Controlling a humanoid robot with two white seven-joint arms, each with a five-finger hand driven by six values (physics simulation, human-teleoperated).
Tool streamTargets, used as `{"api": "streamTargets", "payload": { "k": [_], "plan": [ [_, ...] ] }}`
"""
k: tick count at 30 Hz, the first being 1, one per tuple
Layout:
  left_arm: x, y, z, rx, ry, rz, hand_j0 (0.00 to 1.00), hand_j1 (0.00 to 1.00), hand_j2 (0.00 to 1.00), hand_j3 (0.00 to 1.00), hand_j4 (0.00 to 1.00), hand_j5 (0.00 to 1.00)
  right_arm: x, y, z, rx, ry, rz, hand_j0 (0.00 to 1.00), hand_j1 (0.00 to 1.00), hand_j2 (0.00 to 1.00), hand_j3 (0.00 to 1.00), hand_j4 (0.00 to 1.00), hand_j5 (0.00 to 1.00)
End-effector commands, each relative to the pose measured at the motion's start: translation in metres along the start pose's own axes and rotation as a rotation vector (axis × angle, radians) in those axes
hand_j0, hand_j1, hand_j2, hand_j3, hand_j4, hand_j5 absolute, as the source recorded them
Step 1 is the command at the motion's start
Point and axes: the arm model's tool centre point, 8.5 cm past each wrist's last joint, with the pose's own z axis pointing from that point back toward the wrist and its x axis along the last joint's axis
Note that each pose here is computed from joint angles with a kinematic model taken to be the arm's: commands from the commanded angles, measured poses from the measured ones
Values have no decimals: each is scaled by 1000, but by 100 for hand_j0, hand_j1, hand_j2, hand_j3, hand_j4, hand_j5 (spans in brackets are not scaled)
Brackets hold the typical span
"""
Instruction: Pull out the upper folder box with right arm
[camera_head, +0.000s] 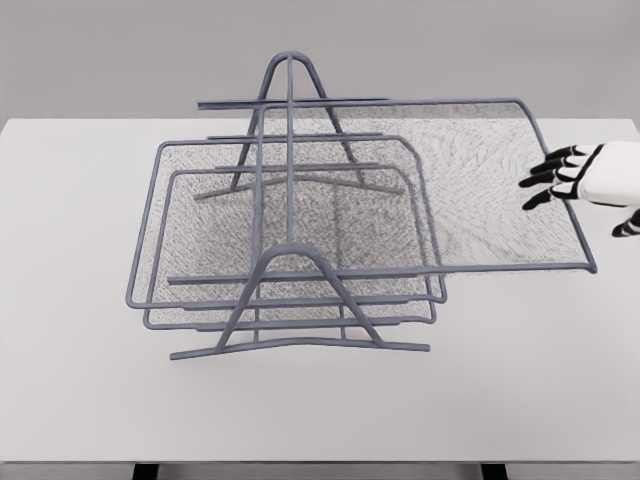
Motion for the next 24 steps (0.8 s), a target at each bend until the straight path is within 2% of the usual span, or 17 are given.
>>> {"api": "streamTargets", "payload": {
  "k": [1, 4, 7, 9, 11, 13, 24],
  "plan": [
    [2, 1, -1, 1, -3, 1, 100, 100, 100, 100, 100, 100, -2, -4, 6, -5, 12, 11, 100, 100, 100, 100, 100, 100],
    [2, 1, -1, 1, -3, 1, 100, 100, 100, 100, 100, 100, -3, -16, 13, -43, 17, 12, 100, 100, 100, 100, 100, 100],
    [2, 1, -1, 1, -3, 1, 100, 100, 100, 100, 100, 100, 3, -34, 19, -111, -10, 5, 100, 100, 100, 100, 100, 100],
    [2, 1, -1, 1, -3, 1, 100, 100, 100, 100, 100, 100, 14, -42, 14, -137, -53, 11, 100, 100, 100, 100, 100, 100],
    [2, 1, -1, 1, -3, 1, 100, 100, 100, 100, 100, 100, 16, -49, 15, -166, -67, 6, 100, 100, 100, 100, 100, 100],
    [2, 1, -1, 1, -3, 1, 100, 100, 100, 100, 100, 100, 22, -53, -4, -205, -121, 1, 100, 100, 100, 100, 100, 100],
    [2, 1, -1, 1, -3, 1, 100, 100, 100, 100, 100, 100, 24, -53, -9, -214, -133, 2, 100, 100, 100, 100, 100, 100]
  ]
}}
